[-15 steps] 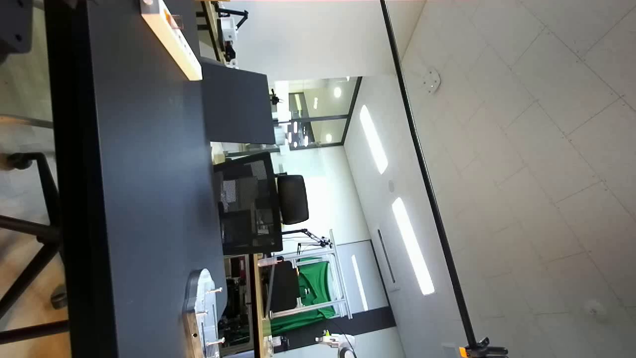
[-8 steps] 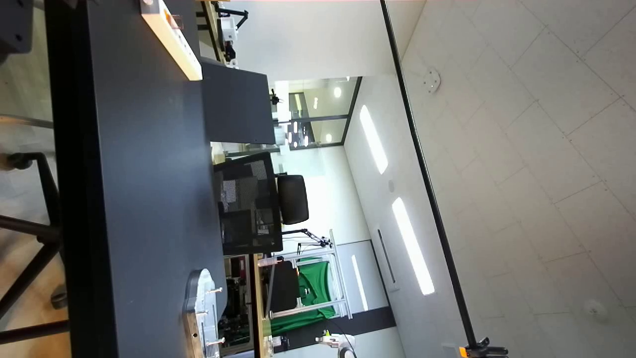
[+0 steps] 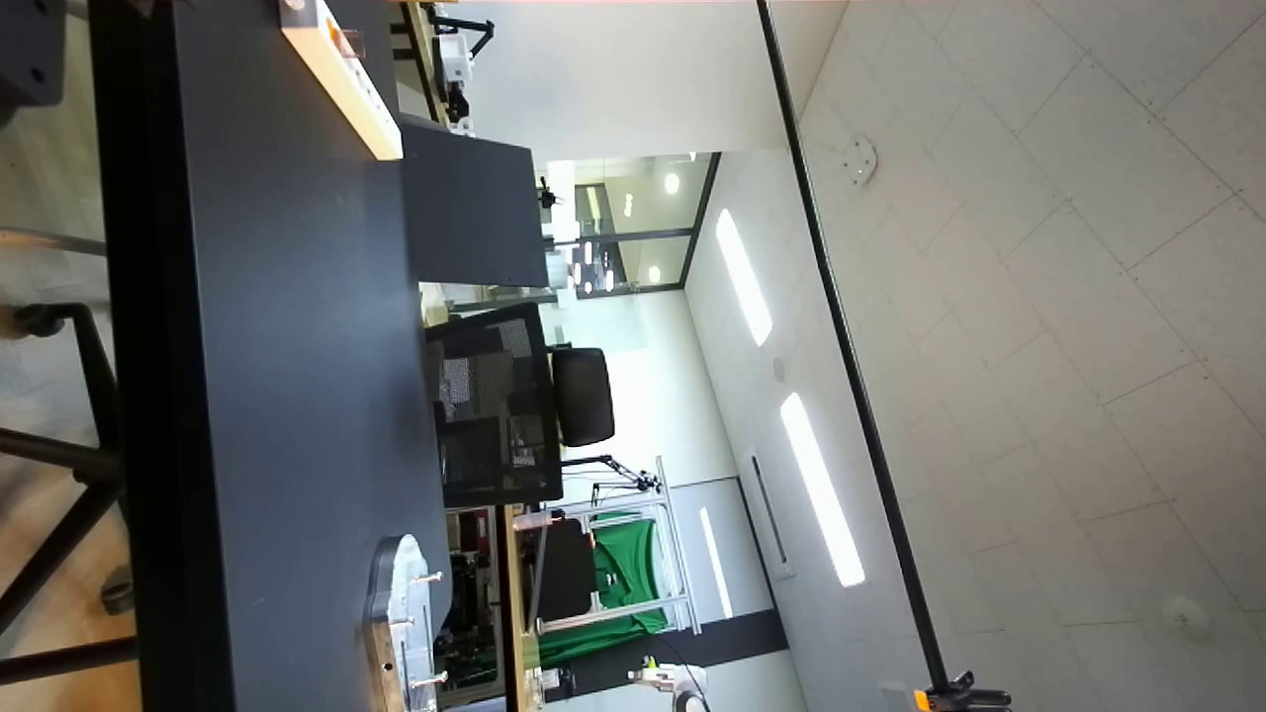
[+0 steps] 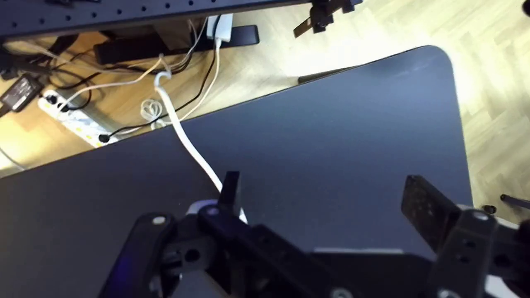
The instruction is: Turn off the big switch on the adapter
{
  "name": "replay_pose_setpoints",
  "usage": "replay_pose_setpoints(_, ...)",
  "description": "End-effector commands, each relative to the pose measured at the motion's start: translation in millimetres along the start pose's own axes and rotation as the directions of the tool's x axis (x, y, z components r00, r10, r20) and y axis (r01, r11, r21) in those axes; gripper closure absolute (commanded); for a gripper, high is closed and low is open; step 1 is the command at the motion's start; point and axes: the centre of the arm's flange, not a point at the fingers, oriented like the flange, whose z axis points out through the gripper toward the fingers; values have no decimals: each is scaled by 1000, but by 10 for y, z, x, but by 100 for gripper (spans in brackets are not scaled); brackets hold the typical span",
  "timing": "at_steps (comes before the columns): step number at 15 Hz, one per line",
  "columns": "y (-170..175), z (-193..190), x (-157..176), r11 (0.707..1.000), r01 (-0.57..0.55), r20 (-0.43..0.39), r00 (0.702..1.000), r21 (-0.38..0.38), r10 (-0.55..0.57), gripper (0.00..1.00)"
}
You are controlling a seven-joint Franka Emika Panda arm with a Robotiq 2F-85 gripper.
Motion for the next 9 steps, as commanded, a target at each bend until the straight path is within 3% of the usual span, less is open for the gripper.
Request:
replay_pose_setpoints(1,175,-88,451,992,74,-84,993,-106,-83,0)
replay_pose_setpoints(2,222,-92,590,987,92,-120,987,-131,-108,25)
replay_pose_setpoints(3,256,-93,705,983,104,-153,980,-151,-127,26)
replay_pose_setpoints(9,367,84,1390,971,135,-326,925,-195,-194,68)
